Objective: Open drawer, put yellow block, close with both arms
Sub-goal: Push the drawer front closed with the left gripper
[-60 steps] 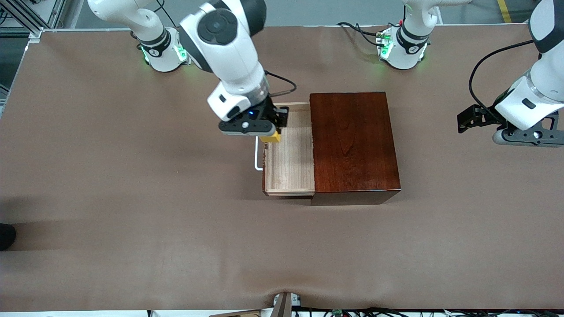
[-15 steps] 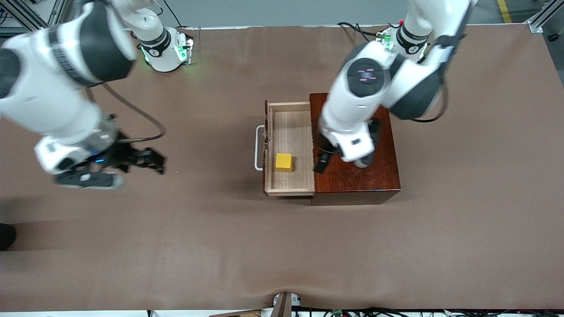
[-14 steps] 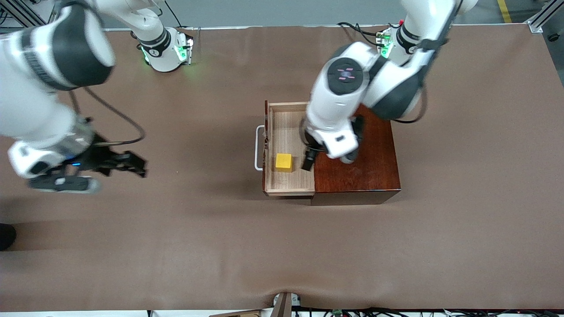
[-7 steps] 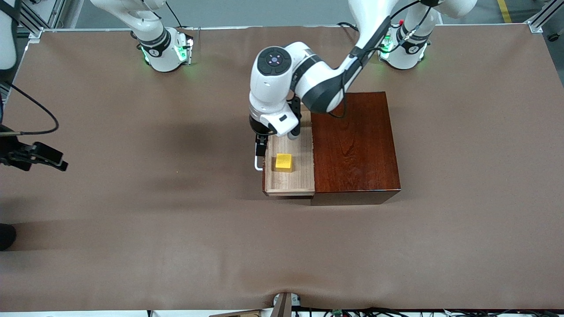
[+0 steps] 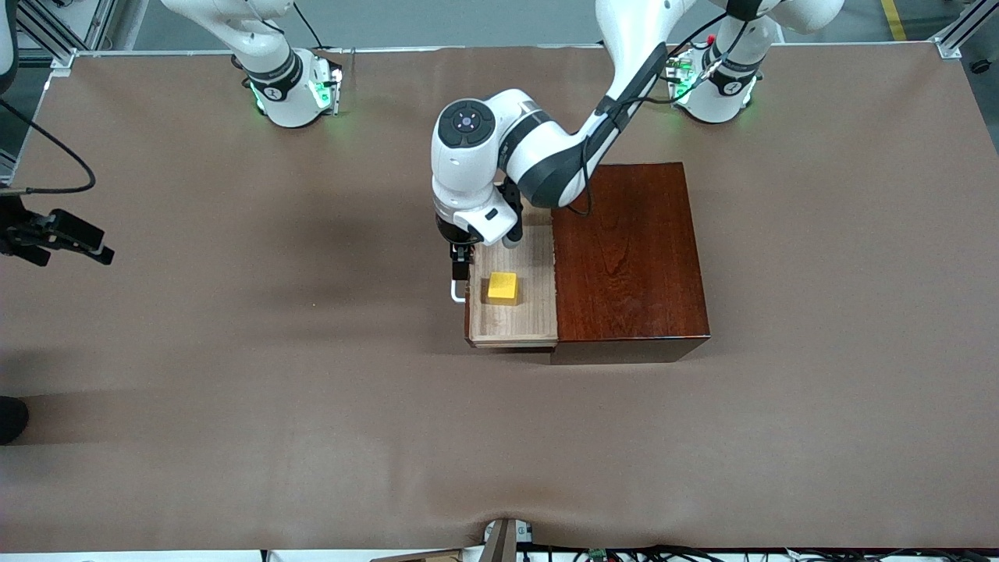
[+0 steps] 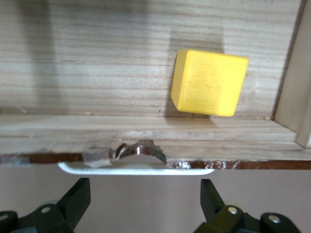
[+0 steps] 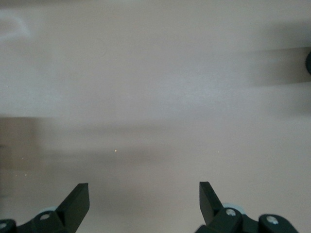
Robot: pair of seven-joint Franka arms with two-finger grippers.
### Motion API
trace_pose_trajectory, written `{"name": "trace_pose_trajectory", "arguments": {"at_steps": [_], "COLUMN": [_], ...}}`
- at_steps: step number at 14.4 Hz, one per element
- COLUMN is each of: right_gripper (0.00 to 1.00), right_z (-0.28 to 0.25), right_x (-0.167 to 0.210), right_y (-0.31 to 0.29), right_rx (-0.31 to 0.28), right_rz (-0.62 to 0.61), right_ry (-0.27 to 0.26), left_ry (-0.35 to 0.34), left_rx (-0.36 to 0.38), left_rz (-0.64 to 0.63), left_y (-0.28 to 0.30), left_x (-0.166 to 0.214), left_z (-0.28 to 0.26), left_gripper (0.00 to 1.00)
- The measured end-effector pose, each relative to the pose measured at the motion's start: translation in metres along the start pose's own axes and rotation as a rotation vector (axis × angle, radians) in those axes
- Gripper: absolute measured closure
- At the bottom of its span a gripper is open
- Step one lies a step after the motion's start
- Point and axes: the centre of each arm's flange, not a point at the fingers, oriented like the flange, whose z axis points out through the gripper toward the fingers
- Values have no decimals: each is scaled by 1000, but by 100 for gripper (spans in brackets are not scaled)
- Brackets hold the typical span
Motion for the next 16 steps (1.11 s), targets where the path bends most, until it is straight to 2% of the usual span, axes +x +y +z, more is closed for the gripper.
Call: {"name": "trace_pose_trajectory", "arguments": {"at_steps": [9, 13, 16], "right_gripper": [0, 0, 0], "right_z": [-12, -13, -11], "right_x": [-5, -5, -8], "right_y": [-17, -13, -15], "right_rx": [-48, -51, -50], "right_rz": [-25, -16, -19], "right_ry": [21, 22, -1], "left_ry": [23, 71, 104], "left_rx": [17, 4, 24], "left_rz": [71, 104, 92], "left_y": [-5, -8, -4], "left_x": [0, -1, 6], "left_z": [17, 15, 14], "left_gripper": [0, 0, 0]}}
